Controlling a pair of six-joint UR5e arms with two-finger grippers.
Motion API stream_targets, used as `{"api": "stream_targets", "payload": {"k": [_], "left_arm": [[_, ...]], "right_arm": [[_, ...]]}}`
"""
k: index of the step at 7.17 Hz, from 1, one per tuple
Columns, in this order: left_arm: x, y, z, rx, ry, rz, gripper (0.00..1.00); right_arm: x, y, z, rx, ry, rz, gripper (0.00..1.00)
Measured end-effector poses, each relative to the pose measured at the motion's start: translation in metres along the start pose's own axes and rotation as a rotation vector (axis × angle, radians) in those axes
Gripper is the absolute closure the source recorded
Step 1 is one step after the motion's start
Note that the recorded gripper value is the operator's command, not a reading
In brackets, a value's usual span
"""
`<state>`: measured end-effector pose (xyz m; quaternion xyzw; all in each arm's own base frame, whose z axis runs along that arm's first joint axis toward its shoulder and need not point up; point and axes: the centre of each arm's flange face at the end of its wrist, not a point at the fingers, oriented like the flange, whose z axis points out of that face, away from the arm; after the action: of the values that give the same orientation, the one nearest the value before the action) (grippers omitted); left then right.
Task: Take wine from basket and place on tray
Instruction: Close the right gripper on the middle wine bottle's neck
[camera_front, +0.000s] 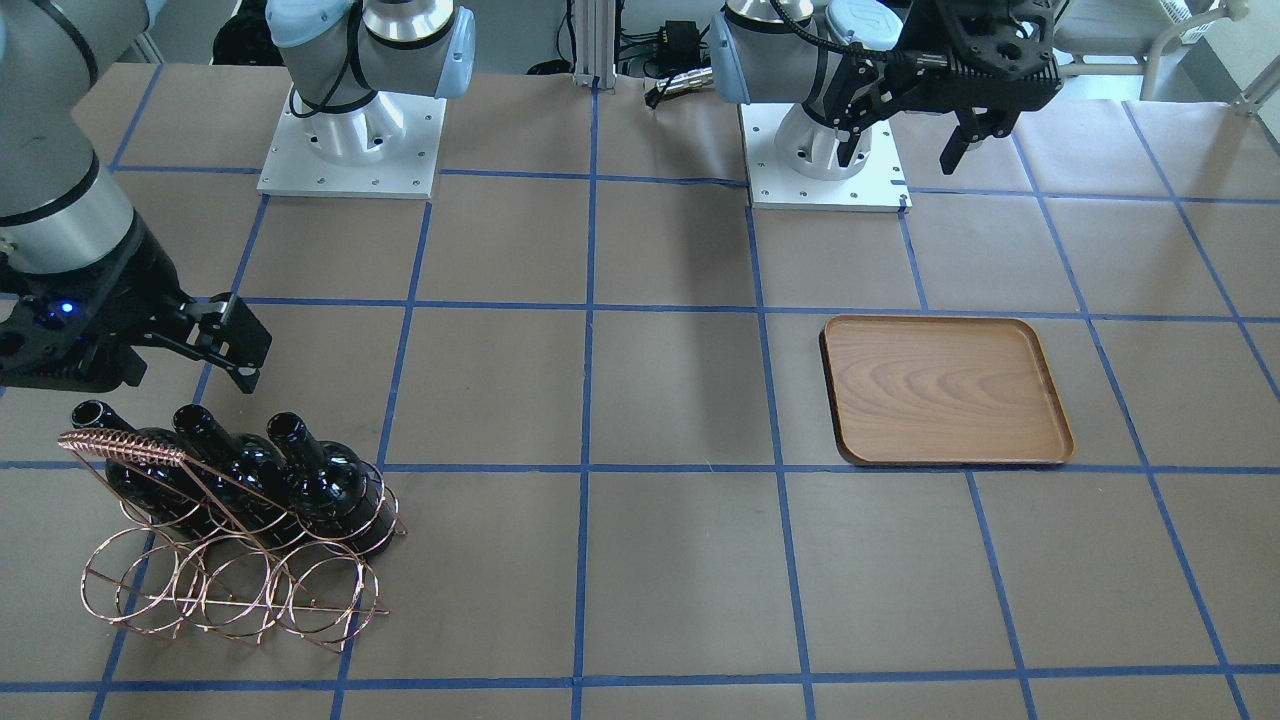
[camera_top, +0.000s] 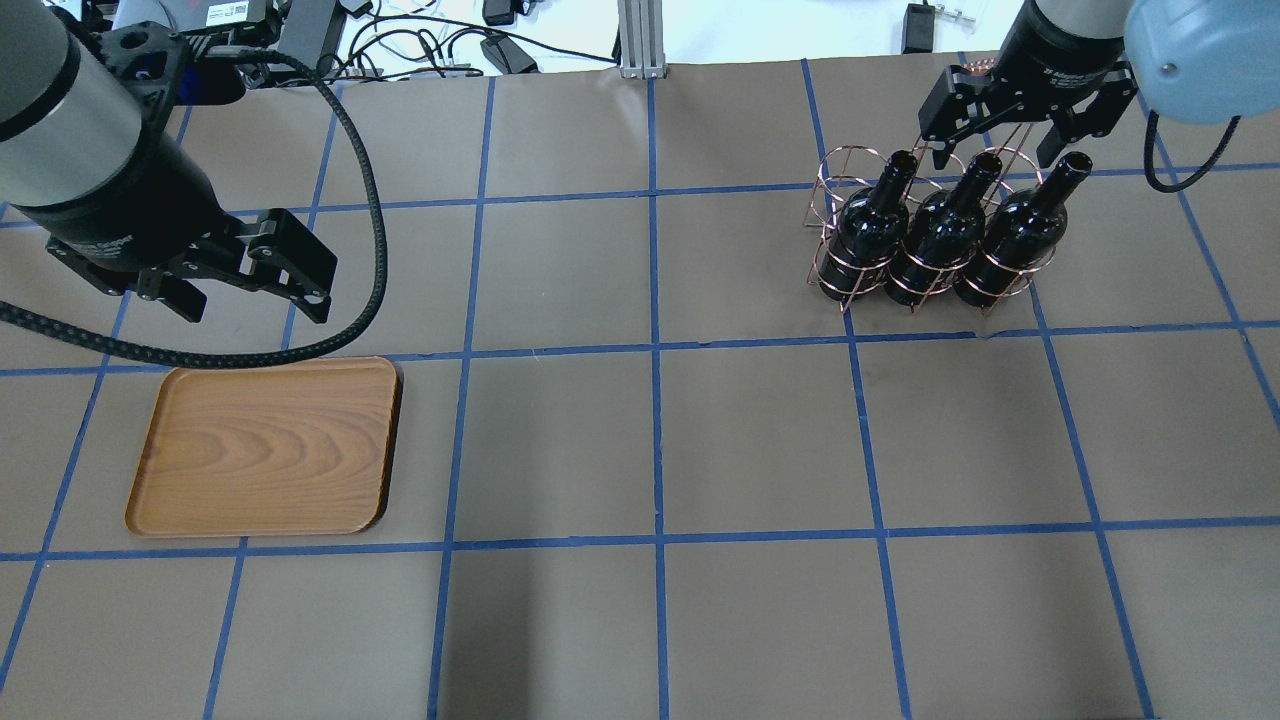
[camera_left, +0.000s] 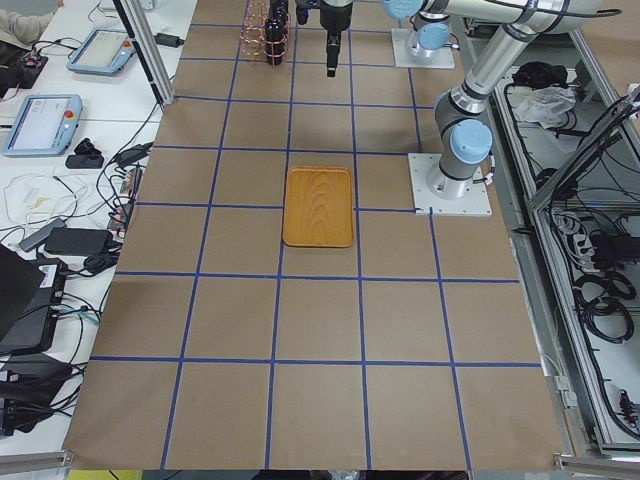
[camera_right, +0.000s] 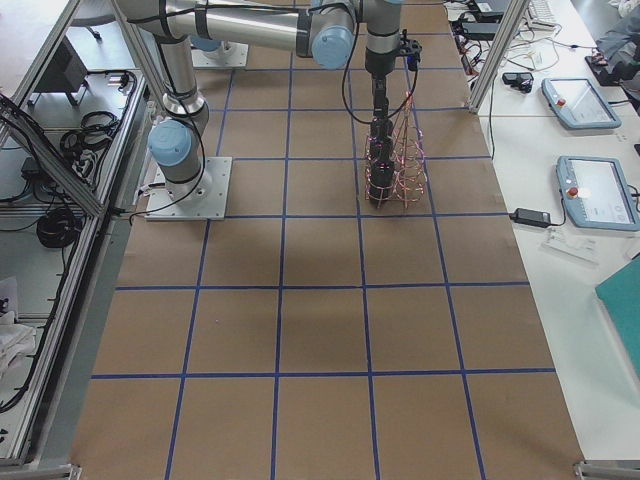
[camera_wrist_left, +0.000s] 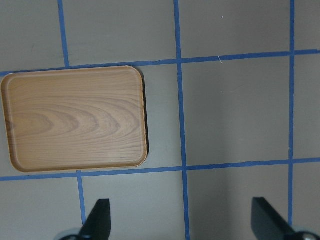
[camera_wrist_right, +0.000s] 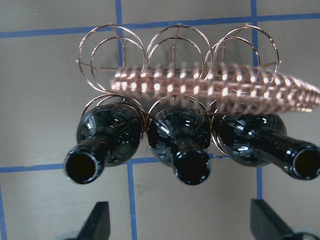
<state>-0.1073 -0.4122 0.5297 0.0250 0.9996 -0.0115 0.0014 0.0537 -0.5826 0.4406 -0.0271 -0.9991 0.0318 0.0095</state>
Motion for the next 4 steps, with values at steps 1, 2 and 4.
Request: {"api": "stream_targets", "payload": {"k": [1,2,4], "left_arm": [[0.0,-0.001,0.0,0.0,0.003,-0.002,0.0],[0.0,0.0,0.0,0.001,0.004,-0.001,0.0],[0.0,0.001,-0.002,0.005,0.003,0.002,0.0]], "right_arm": [[0.007,-0.006,0.012,-0.016,-0.002,0.008,0.1],[0.009,-0.011,0.022,-0.03,-0.003,0.02,0.11],[0.007,-0.022,0.044,-0.04,0.003,0.032,0.43]]}}
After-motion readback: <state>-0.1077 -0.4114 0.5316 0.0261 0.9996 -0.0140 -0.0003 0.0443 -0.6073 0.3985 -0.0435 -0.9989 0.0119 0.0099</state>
